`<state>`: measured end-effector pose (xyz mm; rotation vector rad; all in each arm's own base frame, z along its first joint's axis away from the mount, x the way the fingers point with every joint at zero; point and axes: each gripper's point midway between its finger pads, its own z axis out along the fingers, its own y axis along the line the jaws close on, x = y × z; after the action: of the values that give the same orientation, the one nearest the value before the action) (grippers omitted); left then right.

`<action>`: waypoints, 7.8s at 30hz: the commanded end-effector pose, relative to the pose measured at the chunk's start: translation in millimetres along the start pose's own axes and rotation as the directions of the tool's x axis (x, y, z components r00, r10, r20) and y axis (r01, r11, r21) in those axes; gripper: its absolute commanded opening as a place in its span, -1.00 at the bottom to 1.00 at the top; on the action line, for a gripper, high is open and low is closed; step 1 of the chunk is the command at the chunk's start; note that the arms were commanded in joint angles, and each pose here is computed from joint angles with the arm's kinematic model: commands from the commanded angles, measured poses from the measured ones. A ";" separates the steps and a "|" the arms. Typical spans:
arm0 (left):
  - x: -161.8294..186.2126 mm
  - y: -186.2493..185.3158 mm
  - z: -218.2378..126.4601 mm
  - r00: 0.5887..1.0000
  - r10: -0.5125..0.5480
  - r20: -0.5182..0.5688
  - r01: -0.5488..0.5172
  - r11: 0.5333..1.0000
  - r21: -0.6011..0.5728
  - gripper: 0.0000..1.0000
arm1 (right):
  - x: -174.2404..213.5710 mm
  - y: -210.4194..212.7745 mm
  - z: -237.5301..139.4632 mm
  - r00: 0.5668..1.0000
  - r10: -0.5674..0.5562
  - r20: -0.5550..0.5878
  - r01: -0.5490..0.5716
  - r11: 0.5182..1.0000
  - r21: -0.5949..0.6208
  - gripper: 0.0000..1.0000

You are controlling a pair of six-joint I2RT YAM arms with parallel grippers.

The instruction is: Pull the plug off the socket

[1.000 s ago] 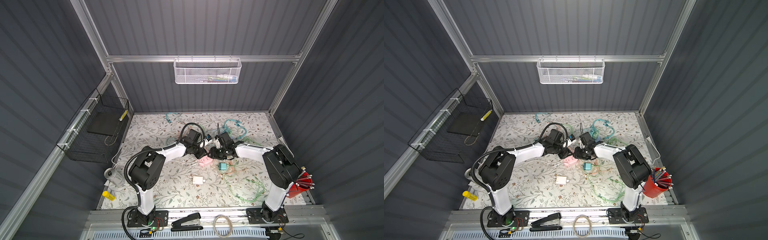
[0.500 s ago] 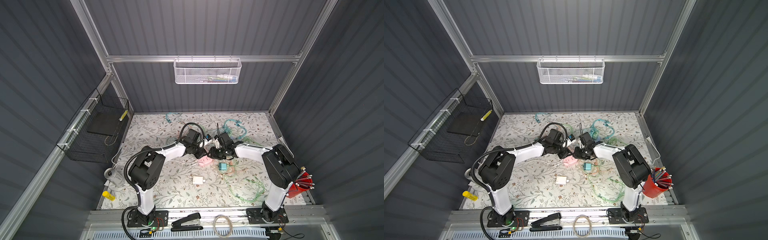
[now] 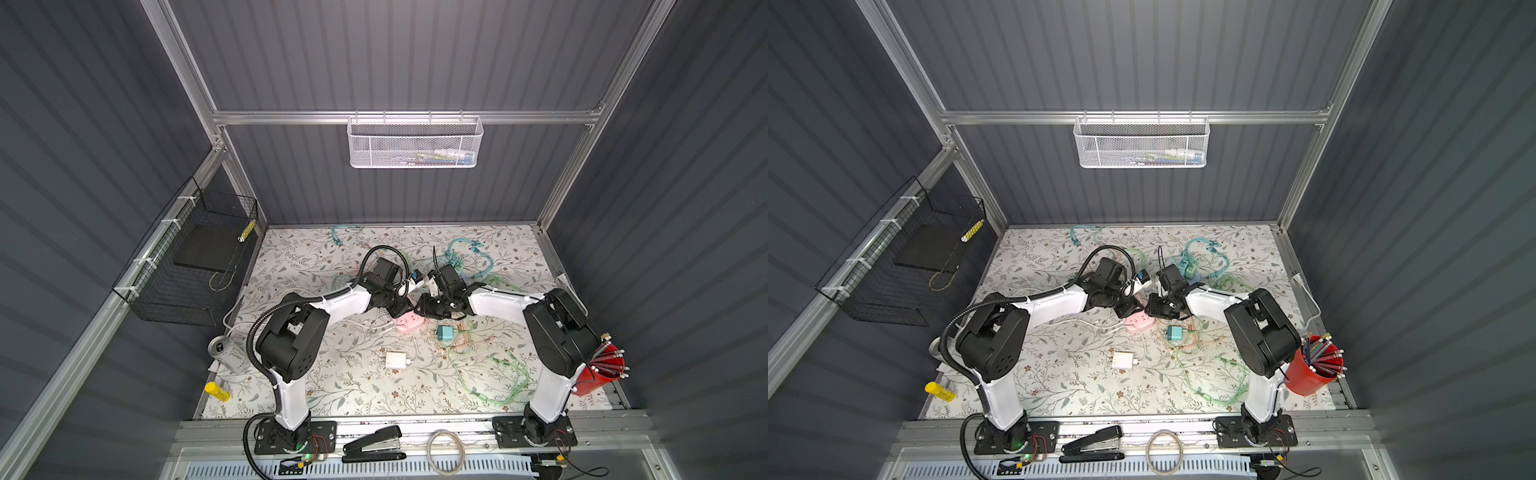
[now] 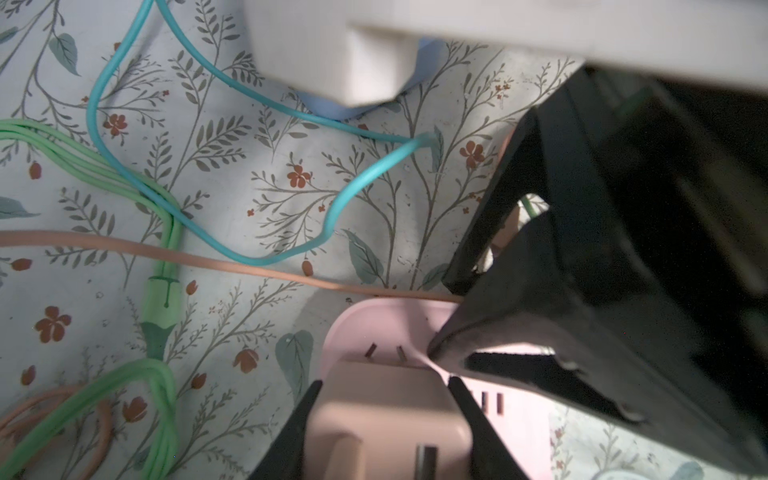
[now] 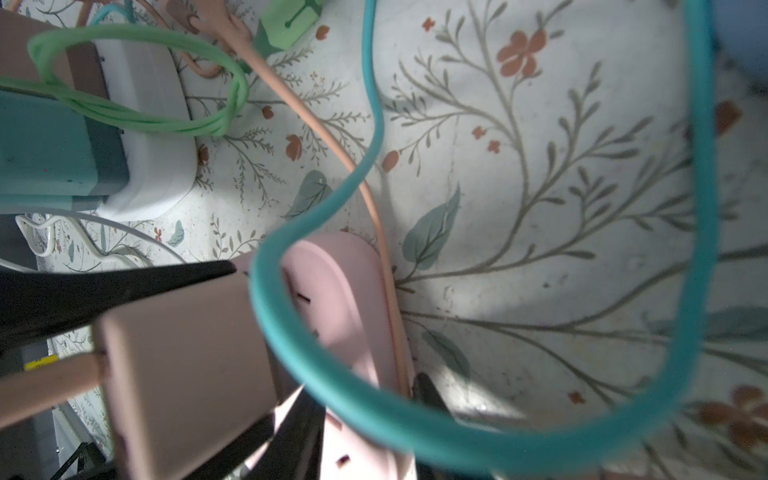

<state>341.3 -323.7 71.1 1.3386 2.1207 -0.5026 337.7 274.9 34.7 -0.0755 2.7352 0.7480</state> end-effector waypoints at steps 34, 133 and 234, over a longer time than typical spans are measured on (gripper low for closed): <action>-41.5 -17.6 -24.1 0.995 0.036 0.096 -0.038 0.999 0.019 -0.76 | 52.8 -30.3 10.5 0.995 0.065 -0.074 -0.060 0.996 0.063 -0.30; -30.5 -50.1 40.4 0.858 -0.414 -0.304 0.472 0.870 0.144 -0.26 | 39.0 -89.1 -93.9 0.954 0.159 0.255 -0.178 0.982 0.055 0.58; 95.8 85.9 -163.0 0.756 -0.622 0.204 0.647 0.661 -0.381 0.61 | -35.3 166.7 6.9 0.948 -0.285 0.143 0.312 0.922 -0.231 0.02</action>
<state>335.8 -122.4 132.5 0.2948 2.4375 -0.2639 354.1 415.7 120.6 -0.4579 2.4202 0.9525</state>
